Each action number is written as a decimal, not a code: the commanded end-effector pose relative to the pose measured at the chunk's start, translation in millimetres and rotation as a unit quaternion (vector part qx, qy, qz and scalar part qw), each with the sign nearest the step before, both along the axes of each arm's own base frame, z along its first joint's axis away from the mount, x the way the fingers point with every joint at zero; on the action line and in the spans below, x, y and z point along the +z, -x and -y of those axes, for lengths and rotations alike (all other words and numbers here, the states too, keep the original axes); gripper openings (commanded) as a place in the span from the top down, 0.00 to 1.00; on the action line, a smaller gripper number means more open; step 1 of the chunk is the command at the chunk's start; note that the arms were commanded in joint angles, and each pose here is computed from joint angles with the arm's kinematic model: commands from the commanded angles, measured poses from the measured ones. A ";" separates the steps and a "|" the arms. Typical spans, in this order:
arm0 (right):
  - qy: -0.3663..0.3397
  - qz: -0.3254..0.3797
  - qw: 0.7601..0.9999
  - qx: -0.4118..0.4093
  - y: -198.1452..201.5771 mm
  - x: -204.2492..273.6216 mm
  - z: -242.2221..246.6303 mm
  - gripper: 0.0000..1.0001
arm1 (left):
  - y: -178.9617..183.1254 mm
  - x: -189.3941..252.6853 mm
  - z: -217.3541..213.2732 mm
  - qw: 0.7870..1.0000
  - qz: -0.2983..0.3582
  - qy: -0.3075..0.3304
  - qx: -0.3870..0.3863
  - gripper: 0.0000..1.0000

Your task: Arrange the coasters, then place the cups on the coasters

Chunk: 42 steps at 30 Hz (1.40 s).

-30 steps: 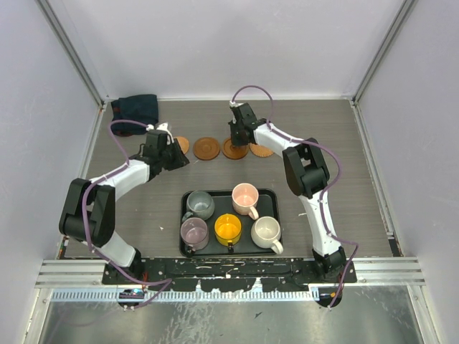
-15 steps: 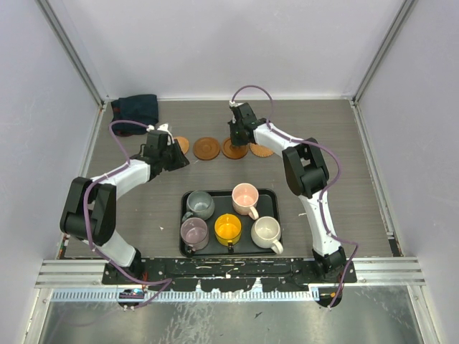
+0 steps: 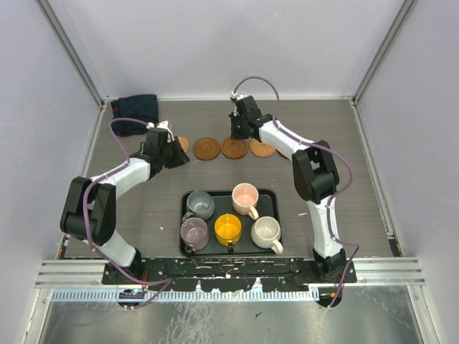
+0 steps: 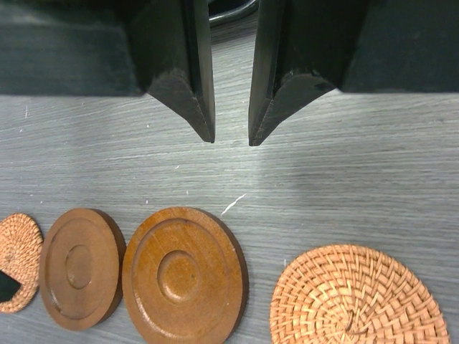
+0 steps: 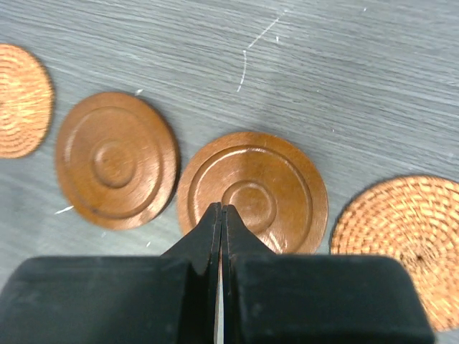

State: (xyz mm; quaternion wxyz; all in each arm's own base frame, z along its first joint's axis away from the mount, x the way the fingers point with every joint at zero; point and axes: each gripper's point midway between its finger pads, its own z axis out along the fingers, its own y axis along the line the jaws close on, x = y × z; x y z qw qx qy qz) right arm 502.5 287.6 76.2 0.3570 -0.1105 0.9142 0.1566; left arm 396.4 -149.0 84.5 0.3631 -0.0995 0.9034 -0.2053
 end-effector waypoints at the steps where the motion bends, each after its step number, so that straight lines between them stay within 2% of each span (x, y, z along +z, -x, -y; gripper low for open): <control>1: -0.052 0.101 0.993 0.013 4.7 100.3 -8.1 0.99 | -24.7 31.1 4.7 0.998 0.053 0.010 -0.008 0.73; 7: -0.053 0.127 0.990 -0.007 31.1 122.3 15.1 0.94 | -37.7 31.3 21.5 0.997 0.053 0.028 -0.039 0.70; 12: -0.039 0.146 0.988 -0.036 55.7 128.1 43.8 0.89 | -43.6 20.6 38.1 0.997 0.043 0.028 -0.062 0.48; 18: -0.045 0.178 0.981 -0.060 83.8 150.6 69.1 0.71 | -51.9 8.5 51.1 0.997 0.030 0.010 -0.077 0.38; 20: -0.049 0.190 0.978 -0.066 92.4 160.6 76.4 0.69 | -54.4 3.8 54.2 0.997 0.023 0.004 -0.080 0.33; 26: -0.053 0.216 0.970 -0.096 113.5 177.9 99.6 0.69 | -54.4 -2.8 59.3 0.996 0.014 -0.006 -0.087 0.35; 29: -0.047 0.225 0.966 -0.117 120.6 178.4 112.6 0.71 | -57.2 -1.1 61.4 0.996 0.021 -0.005 -0.091 0.38; 33: -0.042 0.224 0.965 -0.128 128.2 174.7 121.2 0.87 | -65.2 3.2 68.3 0.995 0.027 0.001 -0.099 0.40; 42: -0.039 0.235 0.960 -0.150 141.5 179.0 137.5 0.99 | -80.9 3.3 72.0 0.994 0.027 -0.009 -0.105 0.37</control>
